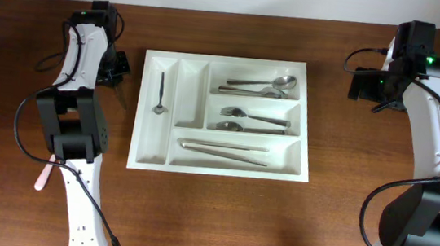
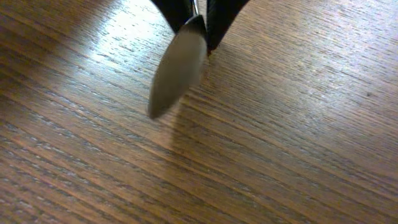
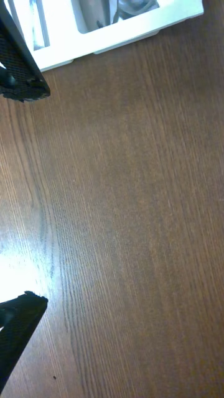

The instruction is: Pack container

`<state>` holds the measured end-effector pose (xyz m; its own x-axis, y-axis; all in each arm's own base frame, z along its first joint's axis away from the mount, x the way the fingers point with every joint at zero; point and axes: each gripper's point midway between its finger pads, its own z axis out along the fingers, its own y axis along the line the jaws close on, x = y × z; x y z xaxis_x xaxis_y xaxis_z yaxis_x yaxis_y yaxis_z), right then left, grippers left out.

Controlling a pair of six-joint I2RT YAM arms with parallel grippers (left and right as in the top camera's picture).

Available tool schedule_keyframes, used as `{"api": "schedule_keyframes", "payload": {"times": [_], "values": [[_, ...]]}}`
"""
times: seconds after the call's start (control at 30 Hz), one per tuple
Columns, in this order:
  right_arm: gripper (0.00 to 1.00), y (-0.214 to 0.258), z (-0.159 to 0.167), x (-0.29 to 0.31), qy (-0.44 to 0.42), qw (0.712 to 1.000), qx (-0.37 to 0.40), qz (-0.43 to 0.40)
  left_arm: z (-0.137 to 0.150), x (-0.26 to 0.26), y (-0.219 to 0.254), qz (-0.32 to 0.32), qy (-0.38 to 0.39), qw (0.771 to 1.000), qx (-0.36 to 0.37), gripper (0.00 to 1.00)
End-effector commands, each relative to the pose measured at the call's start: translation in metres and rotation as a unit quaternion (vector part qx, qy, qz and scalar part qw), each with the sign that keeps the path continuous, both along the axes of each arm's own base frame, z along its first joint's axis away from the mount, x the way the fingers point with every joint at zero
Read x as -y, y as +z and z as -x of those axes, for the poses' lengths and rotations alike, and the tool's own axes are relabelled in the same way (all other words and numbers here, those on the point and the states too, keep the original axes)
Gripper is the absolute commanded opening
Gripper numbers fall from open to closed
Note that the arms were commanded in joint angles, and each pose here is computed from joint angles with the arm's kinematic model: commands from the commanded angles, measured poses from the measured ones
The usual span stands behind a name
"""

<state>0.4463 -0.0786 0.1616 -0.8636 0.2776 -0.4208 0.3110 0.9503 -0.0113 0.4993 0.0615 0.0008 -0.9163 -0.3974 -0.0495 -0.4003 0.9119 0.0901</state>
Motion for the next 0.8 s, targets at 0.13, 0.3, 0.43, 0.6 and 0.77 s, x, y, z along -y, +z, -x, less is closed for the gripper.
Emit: {"api": "schedule_keyframes", "payload": {"times": [0.13, 0.3, 0.43, 0.6, 0.77], "values": [[0.99, 0.017, 0.0, 0.0, -0.005, 1.0, 0.022, 0.0, 0.008, -0.007, -0.028, -0.009, 0.004, 1.0, -0.03, 0.02], [0.99, 0.017, 0.0, 0.0, -0.005, 1.0, 0.022, 0.0, 0.004, -0.017, -0.017, -0.032, 0.005, 0.999, -0.023, 0.02], [0.99, 0.017, 0.0, 0.0, -0.005, 1.0, 0.022, 0.0, -0.006, -0.024, 0.011, -0.04, 0.009, 0.999, -0.001, 0.02], [0.99, 0.017, 0.0, 0.0, -0.005, 1.0, 0.022, 0.0, -0.023, -0.024, 0.066, -0.044, 0.009, 0.998, 0.054, 0.02], [0.99, 0.017, 0.0, 0.0, -0.005, 1.0, 0.022, 0.0, -0.031, -0.006, 0.121, -0.035, -0.004, 0.993, 0.11, 0.02]]}}
